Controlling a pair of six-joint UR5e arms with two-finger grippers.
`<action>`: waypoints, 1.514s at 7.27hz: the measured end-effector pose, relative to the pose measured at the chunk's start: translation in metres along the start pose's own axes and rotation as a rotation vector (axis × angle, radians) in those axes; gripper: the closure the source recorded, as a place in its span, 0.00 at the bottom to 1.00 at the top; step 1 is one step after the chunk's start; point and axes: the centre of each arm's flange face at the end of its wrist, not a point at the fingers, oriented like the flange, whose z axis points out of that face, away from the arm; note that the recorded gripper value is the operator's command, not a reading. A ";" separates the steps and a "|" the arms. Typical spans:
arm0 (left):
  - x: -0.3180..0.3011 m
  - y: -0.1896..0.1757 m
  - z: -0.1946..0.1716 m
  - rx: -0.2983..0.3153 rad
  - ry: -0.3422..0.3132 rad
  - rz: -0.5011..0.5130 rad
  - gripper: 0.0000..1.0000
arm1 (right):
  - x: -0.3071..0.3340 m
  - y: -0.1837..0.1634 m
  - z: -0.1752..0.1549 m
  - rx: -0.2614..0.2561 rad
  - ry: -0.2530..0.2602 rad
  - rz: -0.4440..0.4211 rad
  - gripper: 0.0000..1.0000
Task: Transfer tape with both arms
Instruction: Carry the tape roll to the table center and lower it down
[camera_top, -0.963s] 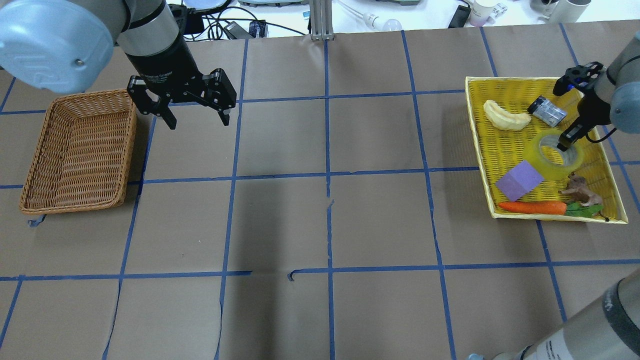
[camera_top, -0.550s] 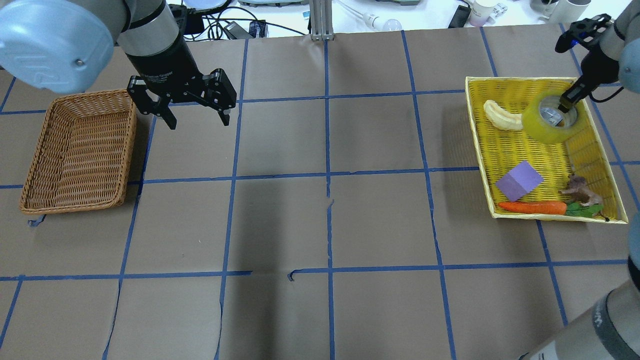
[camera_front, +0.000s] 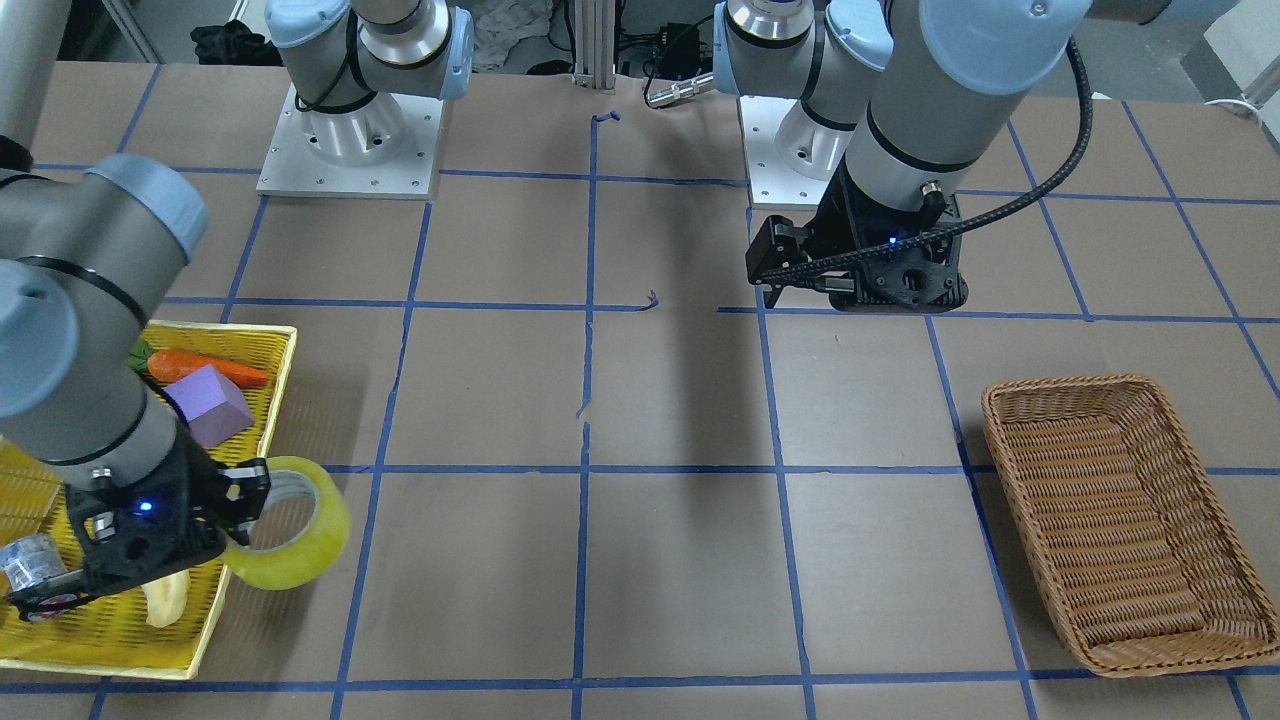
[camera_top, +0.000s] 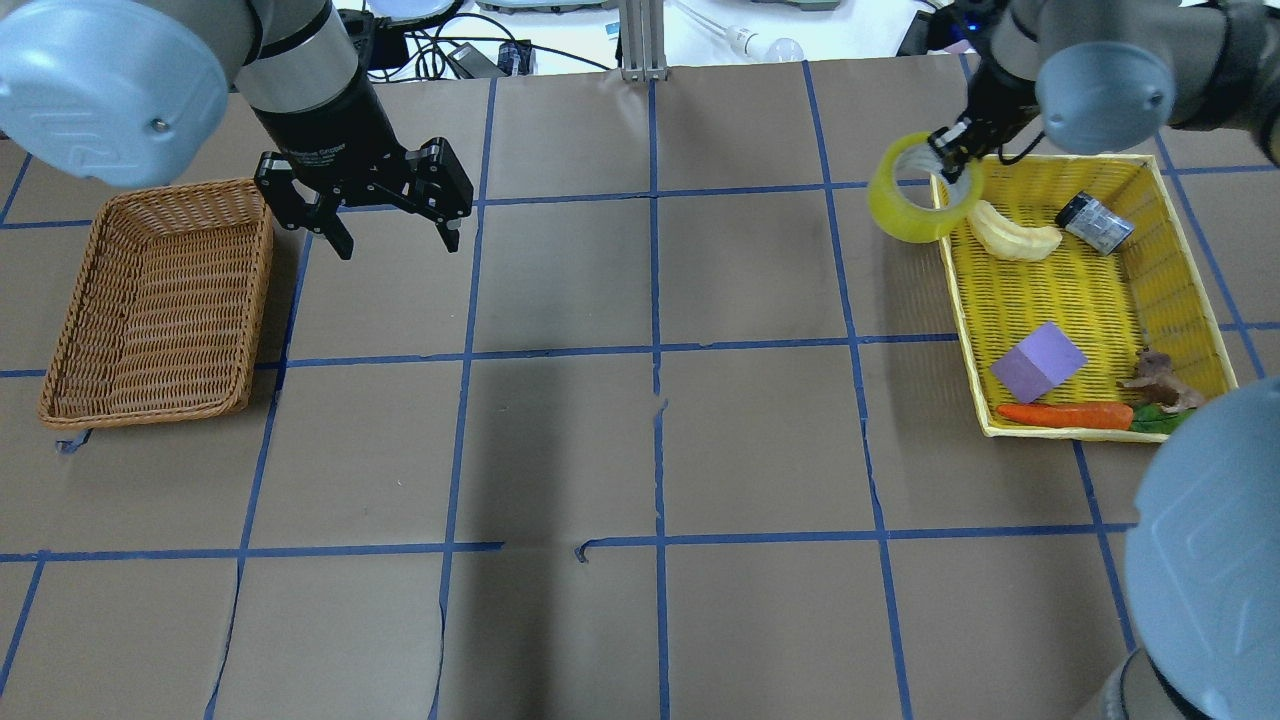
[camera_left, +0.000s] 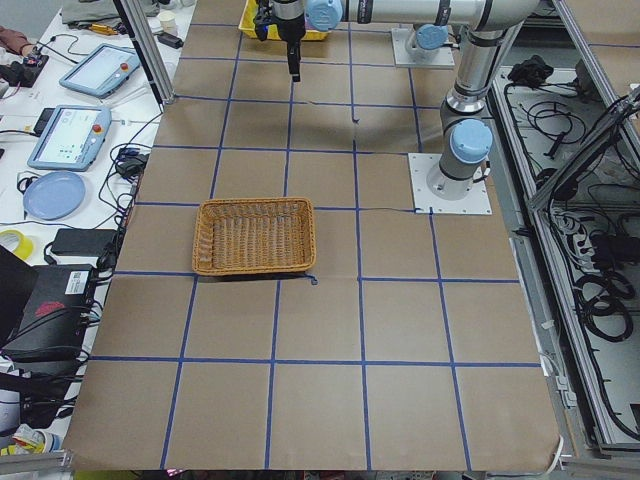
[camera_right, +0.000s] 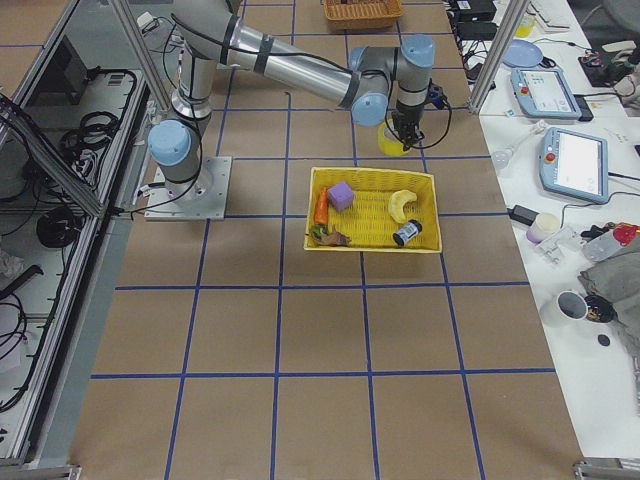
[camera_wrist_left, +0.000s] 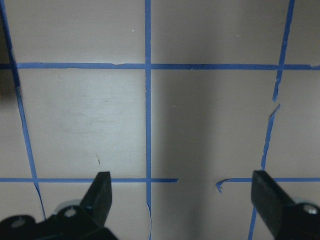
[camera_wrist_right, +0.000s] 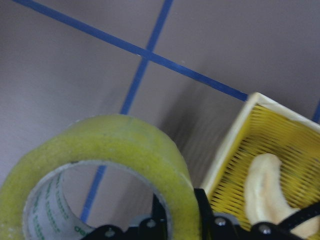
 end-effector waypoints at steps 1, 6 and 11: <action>-0.001 0.000 0.000 -0.001 0.000 -0.001 0.00 | -0.043 -0.019 0.012 -0.002 -0.013 0.066 1.00; -0.014 -0.004 0.002 -0.009 0.000 0.007 0.00 | -0.199 -0.089 0.095 -0.048 -0.072 0.289 1.00; -0.022 -0.001 0.015 -0.031 0.003 0.013 0.00 | -0.222 -0.093 0.119 -0.076 -0.079 0.323 0.00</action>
